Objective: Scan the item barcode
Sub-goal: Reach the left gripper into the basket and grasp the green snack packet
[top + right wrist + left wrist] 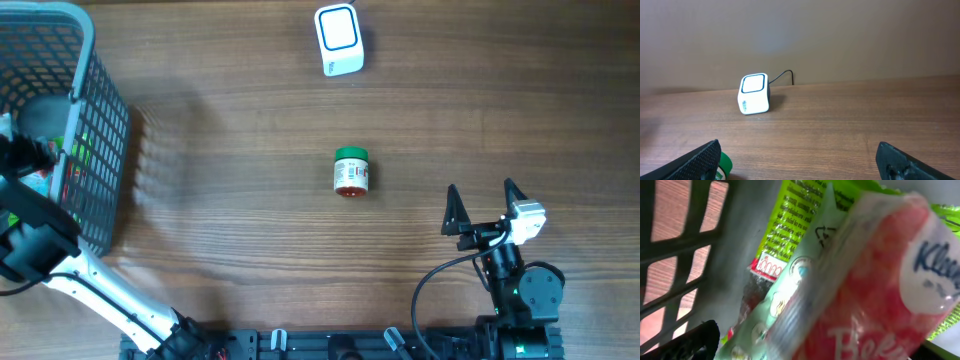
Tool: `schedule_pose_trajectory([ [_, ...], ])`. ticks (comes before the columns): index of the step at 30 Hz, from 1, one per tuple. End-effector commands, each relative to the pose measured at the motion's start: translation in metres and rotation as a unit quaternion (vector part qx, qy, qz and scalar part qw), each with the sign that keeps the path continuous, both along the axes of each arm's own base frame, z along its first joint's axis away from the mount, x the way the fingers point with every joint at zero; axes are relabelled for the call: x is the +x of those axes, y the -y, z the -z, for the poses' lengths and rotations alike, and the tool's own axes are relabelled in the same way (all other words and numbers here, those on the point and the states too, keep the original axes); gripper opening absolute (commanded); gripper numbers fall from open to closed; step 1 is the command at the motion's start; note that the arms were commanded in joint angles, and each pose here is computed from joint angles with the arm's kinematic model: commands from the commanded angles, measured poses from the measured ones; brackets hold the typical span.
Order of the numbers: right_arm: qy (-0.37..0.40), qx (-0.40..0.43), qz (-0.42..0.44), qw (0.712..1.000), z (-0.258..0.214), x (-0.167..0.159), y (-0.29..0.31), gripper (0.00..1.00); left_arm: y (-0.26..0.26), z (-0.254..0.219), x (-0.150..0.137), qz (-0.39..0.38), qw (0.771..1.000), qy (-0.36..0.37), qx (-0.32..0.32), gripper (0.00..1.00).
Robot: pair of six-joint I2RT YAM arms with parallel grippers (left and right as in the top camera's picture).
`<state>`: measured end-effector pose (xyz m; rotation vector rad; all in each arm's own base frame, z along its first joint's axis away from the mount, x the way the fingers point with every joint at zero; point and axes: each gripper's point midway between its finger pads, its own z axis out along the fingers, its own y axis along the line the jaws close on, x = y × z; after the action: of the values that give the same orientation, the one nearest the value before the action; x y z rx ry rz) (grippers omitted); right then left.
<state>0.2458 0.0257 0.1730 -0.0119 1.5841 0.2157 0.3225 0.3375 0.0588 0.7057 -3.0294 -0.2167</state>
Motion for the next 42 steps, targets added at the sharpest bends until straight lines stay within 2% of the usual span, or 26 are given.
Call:
schedule_pose_trajectory([
  [1,0.005,-0.005,0.004,1.0,-0.002,0.0,0.002,1.0,0.001,0.015,0.002,0.004,1.0,0.001,-0.015,0.94],
  [3,0.005,-0.005,0.004,1.0,-0.002,0.0,0.002,1.0,0.006,0.015,0.007,0.005,0.999,0.015,-0.03,0.87],
  [5,0.005,-0.005,0.004,1.0,-0.002,0.0,0.002,1.0,0.013,0.016,0.014,0.006,0.998,0.036,-0.051,0.73],
  [9,0.005,-0.005,0.004,1.0,-0.002,0.0,0.002,1.0,0.017,0.016,0.016,-0.003,0.997,0.042,-0.061,0.6],
  [10,0.005,-0.005,0.004,1.0,-0.002,0.0,0.002,1.0,0.017,0.016,0.015,-0.008,0.997,0.042,-0.062,0.52],
  [13,0.005,-0.005,0.004,1.0,-0.002,0.0,0.002,1.0,0.018,0.016,0.015,-0.009,0.997,0.041,-0.062,0.1],
  [14,0.005,-0.005,0.004,1.0,-0.002,0.0,0.002,1.0,0.018,0.016,0.015,-0.009,0.997,0.04,-0.063,0.04],
  [22,0.005,-0.005,0.004,1.0,-0.002,0.0,0.002,1.0,0.018,0.014,0.015,-0.01,0.997,0.042,-0.062,0.04],
  [23,0.005,-0.005,0.004,1.0,-0.002,0.0,0.002,1.0,0.017,0.013,0.016,-0.013,0.997,0.044,-0.06,0.15],
  [25,0.005,-0.005,0.004,1.0,-0.002,0.0,0.002,1.0,0.015,0.009,0.018,-0.032,0.997,0.053,-0.053,1.0],
  [29,0.005,-0.005,0.004,1.0,-0.002,0.0,0.002,1.0,0.003,-0.015,0.031,-0.057,0.994,0.087,-0.026,1.0],
  [34,0.005,-0.005,0.004,1.0,-0.002,0.0,0.002,1.0,-0.021,-0.059,0.063,-0.081,0.981,0.177,0.024,1.0],
  [37,0.005,-0.005,0.004,1.0,-0.002,0.0,0.002,1.0,-0.018,-0.063,0.08,-0.096,0.97,0.221,0.003,1.0],
  [40,0.005,-0.005,0.004,1.0,-0.002,0.0,0.002,1.0,-0.018,-0.065,0.096,-0.149,0.953,0.262,-0.017,1.0],
  [42,0.005,-0.005,0.004,1.0,-0.002,0.0,0.002,1.0,-0.014,-0.062,0.106,-0.142,0.95,0.276,-0.021,1.0],
])
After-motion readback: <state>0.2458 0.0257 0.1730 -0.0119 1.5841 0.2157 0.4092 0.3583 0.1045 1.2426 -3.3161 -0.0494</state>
